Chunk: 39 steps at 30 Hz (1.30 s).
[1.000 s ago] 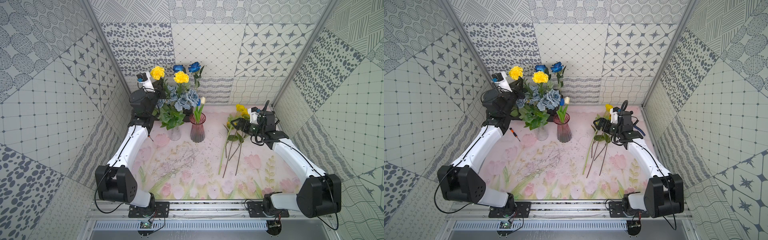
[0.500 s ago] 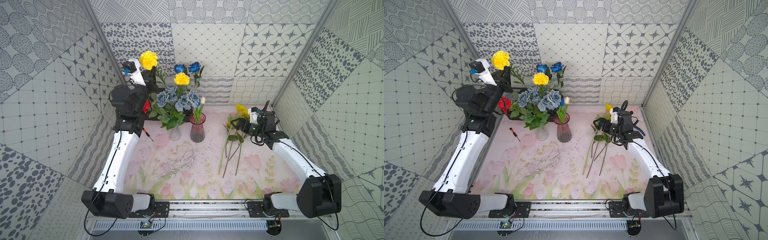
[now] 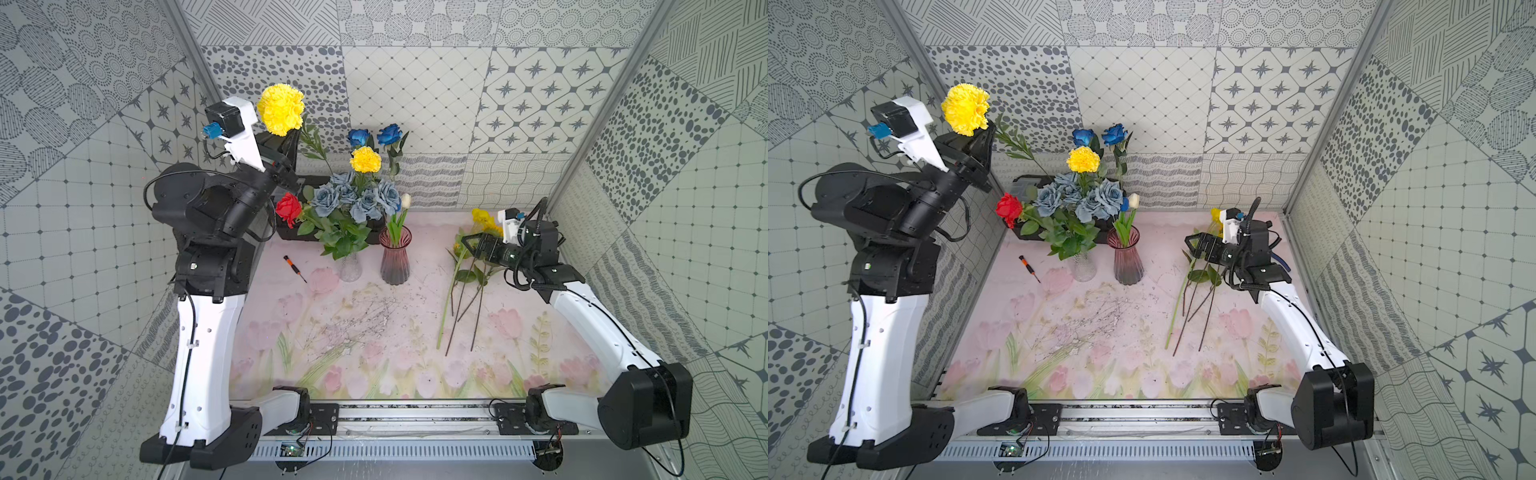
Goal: Pick out yellow flowers from the vase
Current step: Pick up the flower from the vase, then place the flower at the center of the board.
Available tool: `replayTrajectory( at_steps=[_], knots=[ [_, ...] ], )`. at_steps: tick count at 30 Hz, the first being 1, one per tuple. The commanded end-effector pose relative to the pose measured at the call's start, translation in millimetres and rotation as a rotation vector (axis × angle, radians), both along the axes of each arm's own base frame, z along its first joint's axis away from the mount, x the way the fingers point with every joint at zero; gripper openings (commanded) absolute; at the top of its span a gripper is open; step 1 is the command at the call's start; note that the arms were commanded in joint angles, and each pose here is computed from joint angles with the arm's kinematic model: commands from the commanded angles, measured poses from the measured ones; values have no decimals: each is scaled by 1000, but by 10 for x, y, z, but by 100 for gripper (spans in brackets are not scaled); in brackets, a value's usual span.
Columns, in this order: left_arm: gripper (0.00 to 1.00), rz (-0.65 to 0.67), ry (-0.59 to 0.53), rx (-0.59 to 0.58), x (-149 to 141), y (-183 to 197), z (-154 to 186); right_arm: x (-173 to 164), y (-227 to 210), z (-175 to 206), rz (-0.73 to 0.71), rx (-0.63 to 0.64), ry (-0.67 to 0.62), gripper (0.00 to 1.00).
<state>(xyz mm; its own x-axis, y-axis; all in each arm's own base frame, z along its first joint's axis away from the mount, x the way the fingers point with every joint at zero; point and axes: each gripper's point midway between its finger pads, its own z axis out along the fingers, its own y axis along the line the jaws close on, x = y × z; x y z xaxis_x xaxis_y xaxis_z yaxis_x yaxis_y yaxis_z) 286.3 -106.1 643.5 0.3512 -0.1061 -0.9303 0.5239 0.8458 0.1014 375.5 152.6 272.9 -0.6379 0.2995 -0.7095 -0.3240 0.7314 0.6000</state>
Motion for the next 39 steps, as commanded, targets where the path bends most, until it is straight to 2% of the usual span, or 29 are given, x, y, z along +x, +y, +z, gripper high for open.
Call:
replayTrajectory(
  at_steps=[1,7,11,17,23,31,39],
  knots=[
    [10,-247,180,95,-430,-318,-381,-84,267,498,124,1,-193,98],
    [11,-508,315,76,-668,-571,-597,-528,907,1020,392,-9,-409,98],
    [11,-567,364,18,-607,-616,-765,-865,1197,1311,517,29,-545,98],
    [11,-655,450,-33,-520,-713,-951,-1216,1607,1482,668,46,-640,98],
    [12,-723,466,-19,-583,-855,-957,-1217,1872,1544,689,47,-695,98],
    [11,-732,380,27,-754,-916,-618,-1196,1920,1622,670,46,-727,98],
    [12,-655,309,56,-776,-854,-456,-1209,1861,1572,649,29,-716,98]
  ],
)
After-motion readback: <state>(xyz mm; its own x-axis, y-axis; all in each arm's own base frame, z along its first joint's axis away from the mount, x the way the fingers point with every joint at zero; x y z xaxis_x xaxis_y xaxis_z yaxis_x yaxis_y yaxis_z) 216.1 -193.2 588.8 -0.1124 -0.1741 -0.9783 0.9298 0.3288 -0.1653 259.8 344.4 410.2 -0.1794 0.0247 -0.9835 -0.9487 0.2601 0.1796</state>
